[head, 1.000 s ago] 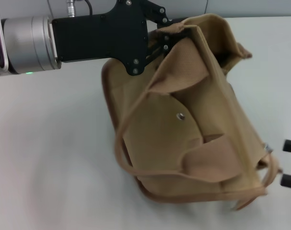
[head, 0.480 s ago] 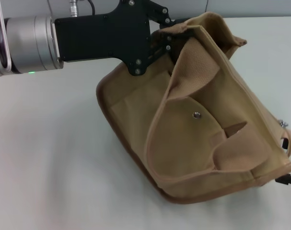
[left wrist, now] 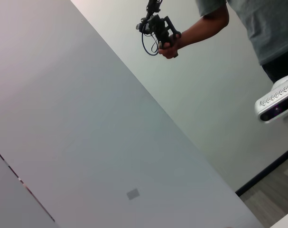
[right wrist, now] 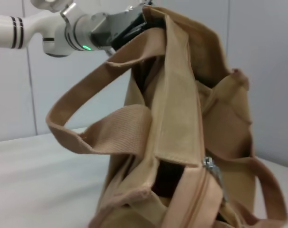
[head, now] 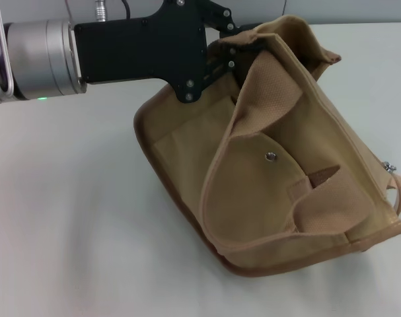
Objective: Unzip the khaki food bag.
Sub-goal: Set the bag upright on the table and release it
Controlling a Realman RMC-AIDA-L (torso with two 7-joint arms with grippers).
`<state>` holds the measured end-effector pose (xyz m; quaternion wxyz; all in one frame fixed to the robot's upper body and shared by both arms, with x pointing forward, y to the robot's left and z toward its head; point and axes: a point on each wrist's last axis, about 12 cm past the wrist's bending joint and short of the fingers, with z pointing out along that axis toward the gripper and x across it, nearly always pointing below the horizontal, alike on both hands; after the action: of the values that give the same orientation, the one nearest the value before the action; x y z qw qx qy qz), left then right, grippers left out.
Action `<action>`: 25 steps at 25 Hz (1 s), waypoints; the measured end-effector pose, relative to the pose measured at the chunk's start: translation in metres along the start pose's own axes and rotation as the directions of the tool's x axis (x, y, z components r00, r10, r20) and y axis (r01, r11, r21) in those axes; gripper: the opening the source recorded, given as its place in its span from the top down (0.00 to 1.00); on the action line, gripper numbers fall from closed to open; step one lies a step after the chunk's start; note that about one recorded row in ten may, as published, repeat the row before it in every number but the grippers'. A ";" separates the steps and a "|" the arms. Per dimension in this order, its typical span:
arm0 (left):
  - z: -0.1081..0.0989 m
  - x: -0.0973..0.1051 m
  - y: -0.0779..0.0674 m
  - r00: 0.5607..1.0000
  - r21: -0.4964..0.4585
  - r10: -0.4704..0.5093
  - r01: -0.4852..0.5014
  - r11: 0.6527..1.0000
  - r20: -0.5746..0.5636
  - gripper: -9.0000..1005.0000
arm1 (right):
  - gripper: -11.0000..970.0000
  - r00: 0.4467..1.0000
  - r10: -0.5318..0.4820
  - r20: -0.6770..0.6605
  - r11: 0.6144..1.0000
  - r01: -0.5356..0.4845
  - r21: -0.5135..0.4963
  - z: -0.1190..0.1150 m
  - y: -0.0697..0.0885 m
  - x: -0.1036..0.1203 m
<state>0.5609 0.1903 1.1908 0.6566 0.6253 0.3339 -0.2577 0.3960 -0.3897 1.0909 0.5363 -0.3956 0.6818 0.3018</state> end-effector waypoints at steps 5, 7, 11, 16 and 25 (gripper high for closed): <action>0.000 0.000 0.000 1.000 -0.001 0.000 0.000 1.000 0.000 0.96 | 0.32 0.999 -0.029 -0.016 0.999 0.030 0.046 -0.006 0.000 0.003; 0.000 0.000 0.000 1.000 0.001 0.000 0.000 1.000 0.000 0.96 | 0.32 0.999 -0.034 -0.023 0.997 0.035 0.062 -0.005 -0.001 0.004; 0.001 0.000 0.000 1.000 0.002 0.001 -0.001 1.000 0.000 0.96 | 0.33 0.998 -0.050 -0.033 0.994 0.053 0.092 -0.001 -0.006 0.006; 0.003 0.000 0.000 1.000 0.005 0.006 -0.006 1.000 0.003 0.96 | 0.34 0.995 -0.097 -0.003 0.991 0.097 0.092 0.022 -0.017 0.007; 0.004 0.001 -0.001 1.000 0.000 -0.014 0.014 1.000 0.019 0.96 | 0.36 0.992 -0.125 -0.028 0.991 0.126 0.040 0.074 -0.039 0.012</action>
<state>0.5618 0.1860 1.1893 0.6580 0.6203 0.3322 -0.2680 0.4646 -0.3496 1.0618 0.5539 -0.4300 0.6684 0.2481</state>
